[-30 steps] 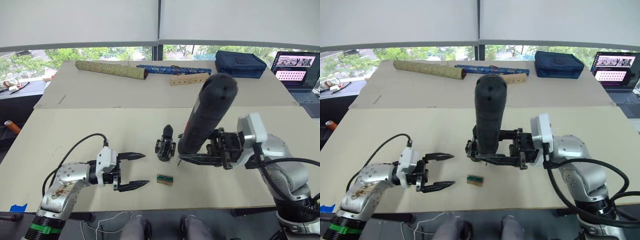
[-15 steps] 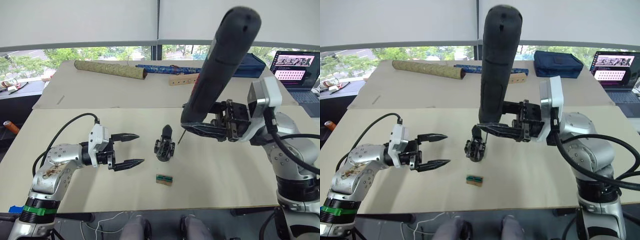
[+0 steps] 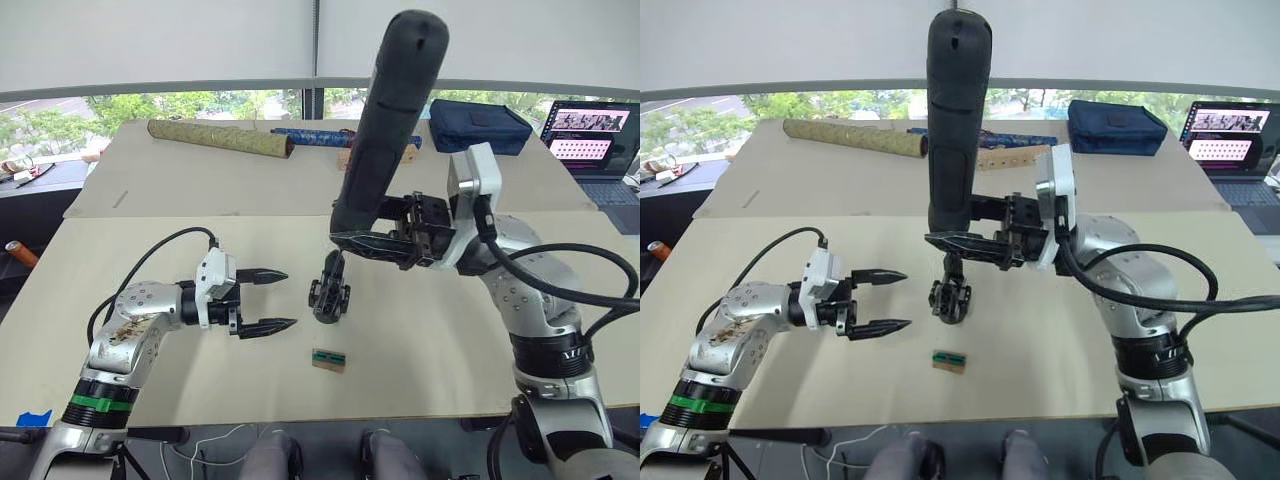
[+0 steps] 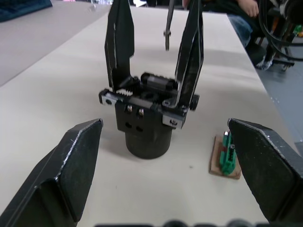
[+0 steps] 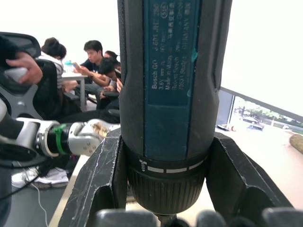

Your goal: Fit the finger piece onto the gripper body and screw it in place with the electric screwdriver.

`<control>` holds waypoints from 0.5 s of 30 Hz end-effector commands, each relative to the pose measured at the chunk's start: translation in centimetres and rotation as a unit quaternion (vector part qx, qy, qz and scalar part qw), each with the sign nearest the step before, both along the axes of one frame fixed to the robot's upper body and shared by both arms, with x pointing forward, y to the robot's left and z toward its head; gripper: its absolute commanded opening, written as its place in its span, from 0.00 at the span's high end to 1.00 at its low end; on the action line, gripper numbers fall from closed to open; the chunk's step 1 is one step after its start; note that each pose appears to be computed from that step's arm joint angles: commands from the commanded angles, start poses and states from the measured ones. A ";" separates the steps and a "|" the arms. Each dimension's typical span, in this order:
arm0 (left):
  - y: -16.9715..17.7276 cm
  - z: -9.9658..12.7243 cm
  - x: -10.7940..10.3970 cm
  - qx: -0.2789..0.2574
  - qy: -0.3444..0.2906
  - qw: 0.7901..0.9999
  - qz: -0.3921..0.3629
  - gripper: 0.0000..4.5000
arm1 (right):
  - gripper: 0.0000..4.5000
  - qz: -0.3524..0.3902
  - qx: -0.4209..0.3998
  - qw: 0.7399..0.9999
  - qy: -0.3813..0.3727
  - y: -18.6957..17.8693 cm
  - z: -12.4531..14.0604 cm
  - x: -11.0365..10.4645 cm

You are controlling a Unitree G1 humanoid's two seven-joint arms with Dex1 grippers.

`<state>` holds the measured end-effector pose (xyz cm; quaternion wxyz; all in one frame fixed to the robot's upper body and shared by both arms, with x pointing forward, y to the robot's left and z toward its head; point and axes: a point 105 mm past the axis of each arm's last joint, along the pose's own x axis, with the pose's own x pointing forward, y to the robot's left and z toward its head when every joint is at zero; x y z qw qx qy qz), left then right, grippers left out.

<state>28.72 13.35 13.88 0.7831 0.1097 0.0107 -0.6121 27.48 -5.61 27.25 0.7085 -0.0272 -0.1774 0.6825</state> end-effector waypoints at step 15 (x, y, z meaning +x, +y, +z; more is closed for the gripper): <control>-1.8 -1.2 1.2 -0.002 -0.019 1.000 0.003 0.00 | 0.58 0.037 -0.033 0.999 -0.018 2.1 -0.5 0.3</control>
